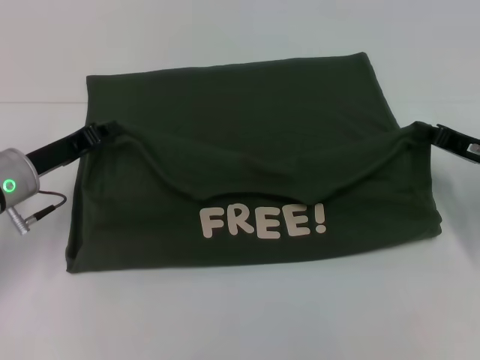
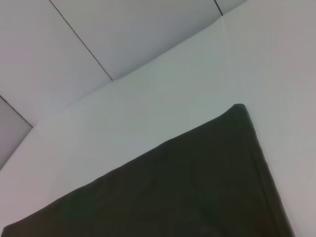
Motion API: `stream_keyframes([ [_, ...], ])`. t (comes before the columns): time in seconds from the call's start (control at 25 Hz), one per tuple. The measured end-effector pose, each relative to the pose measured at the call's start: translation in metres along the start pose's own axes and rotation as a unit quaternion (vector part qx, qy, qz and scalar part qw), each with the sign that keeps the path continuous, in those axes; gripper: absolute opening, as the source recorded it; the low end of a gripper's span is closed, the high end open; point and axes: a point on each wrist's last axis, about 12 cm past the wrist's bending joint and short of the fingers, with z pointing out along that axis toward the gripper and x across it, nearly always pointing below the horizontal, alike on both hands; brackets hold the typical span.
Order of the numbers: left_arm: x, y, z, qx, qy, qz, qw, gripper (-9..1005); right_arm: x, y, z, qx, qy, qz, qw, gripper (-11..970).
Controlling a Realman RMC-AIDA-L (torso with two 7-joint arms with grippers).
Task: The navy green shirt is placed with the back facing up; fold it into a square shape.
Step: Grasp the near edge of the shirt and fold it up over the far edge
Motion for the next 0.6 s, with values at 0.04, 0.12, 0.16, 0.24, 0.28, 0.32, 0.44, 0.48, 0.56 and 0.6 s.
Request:
stream_keyframes([
  [0.04,-0.0008,-0.0003,0.0003,0.0,-0.003,0.0,1.0,39,-0.0006,0.0001,0.0001,0.0,-0.002,0.0,1.0,20],
  [0.12,-0.0025,-0.0007,0.0005,0.001,-0.008,0.0,1.0,39,-0.0017,0.0004,0.0001,-0.001,-0.007,0.003,1.0,21],
  [0.16,-0.003,-0.0008,0.0006,0.001,-0.009,0.001,1.0,39,-0.0023,0.0007,0.0001,-0.002,-0.009,0.003,1.0,21],
  [0.24,-0.0041,-0.0012,0.0013,0.0,-0.011,0.004,1.0,39,-0.0029,0.001,0.0002,-0.003,-0.011,0.003,1.0,21],
  [0.28,-0.0043,-0.0012,0.0019,-0.001,-0.012,0.005,1.0,39,-0.0031,0.0014,0.0005,-0.004,-0.012,0.002,1.0,21],
  [0.32,-0.0045,-0.001,0.0024,-0.003,-0.012,0.006,1.0,38,-0.0029,0.0017,0.001,-0.004,-0.011,0.001,1.0,28],
  [0.44,-0.002,-0.0004,0.0042,-0.01,-0.013,0.011,1.0,38,-0.0008,0.0034,0.004,-0.003,-0.008,-0.005,1.0,51],
  [0.48,-0.0002,-0.0004,0.005,-0.013,-0.013,0.011,1.0,38,-0.0001,0.0035,0.005,-0.001,-0.007,-0.006,1.0,58],
  [0.56,0.0031,-0.0005,0.0066,-0.018,-0.013,0.01,1.0,38,0.0013,0.004,0.0067,0.002,-0.005,-0.009,1.0,73],
  [0.6,0.0046,-0.0003,0.0074,-0.022,-0.013,0.01,1.0,38,0.0021,0.0045,0.0074,0.002,-0.003,-0.011,1.0,80],
])
